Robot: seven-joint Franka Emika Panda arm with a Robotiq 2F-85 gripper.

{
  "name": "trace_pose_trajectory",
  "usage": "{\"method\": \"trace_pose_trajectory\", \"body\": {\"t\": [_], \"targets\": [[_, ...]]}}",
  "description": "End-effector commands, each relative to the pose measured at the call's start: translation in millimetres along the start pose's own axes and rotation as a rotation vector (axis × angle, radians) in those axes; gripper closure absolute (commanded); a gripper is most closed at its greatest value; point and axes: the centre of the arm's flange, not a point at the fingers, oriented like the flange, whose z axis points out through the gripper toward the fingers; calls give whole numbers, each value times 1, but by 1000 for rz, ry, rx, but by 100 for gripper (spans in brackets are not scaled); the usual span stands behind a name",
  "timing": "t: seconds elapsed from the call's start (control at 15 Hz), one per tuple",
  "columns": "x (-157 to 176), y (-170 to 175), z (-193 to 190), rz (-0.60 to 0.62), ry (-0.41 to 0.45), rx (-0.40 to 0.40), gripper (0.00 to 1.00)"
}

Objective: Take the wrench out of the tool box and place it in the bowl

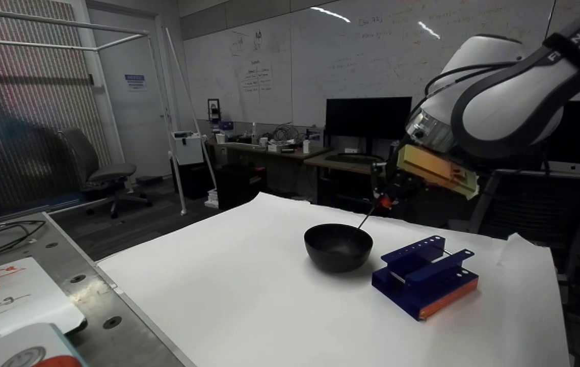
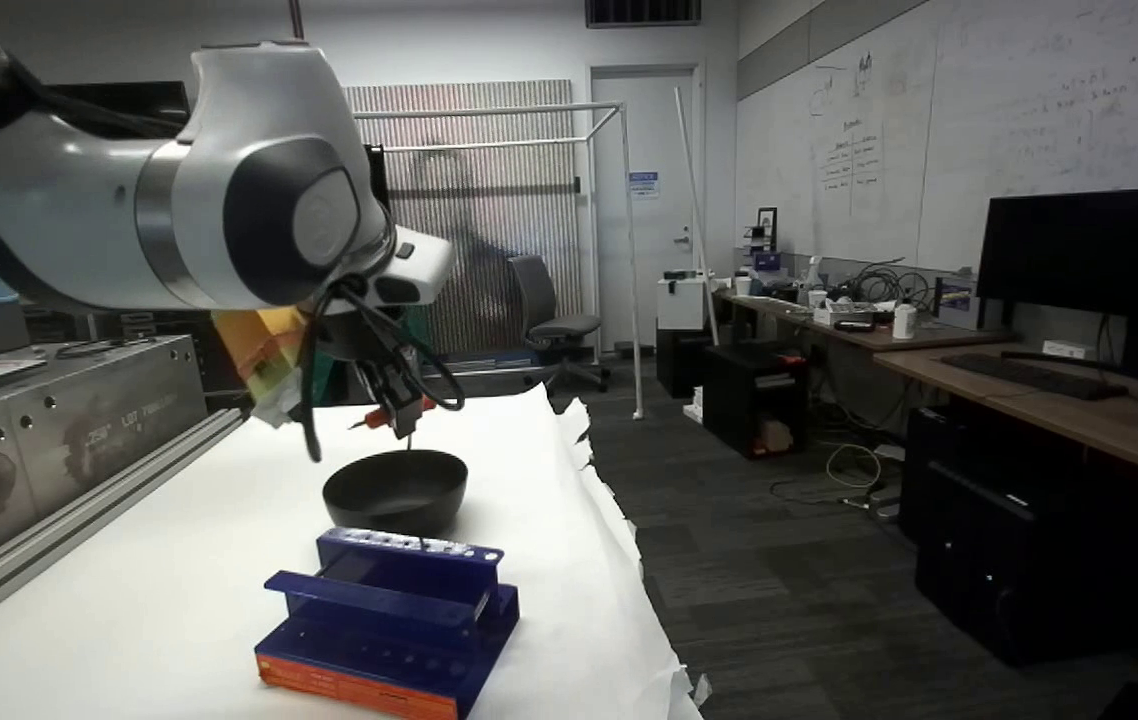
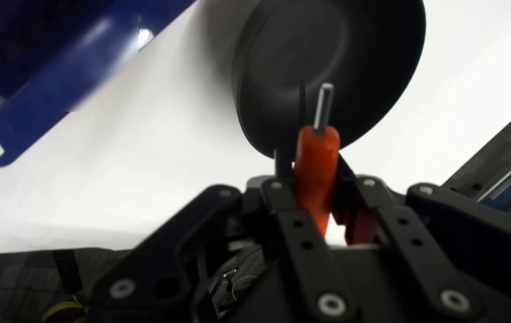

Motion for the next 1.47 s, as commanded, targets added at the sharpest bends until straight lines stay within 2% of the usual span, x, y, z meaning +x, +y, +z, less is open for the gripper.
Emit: {"method": "trace_pose_trajectory", "body": {"t": [0.0,0.6,0.67,0.73,0.87,1.07,1.27,1.4], "targets": [[-16,-3,26,53,-10,26,92],[-38,-11,73,82,-42,35,91],[-40,-13,77,84,-51,39,77],[-42,-15,80,83,-53,42,53],[-46,-16,88,74,-61,30,50],[-48,-14,97,70,-78,14,26],[-42,-17,85,48,-80,6,3],[-34,-22,63,-21,-54,-22,0]]}}
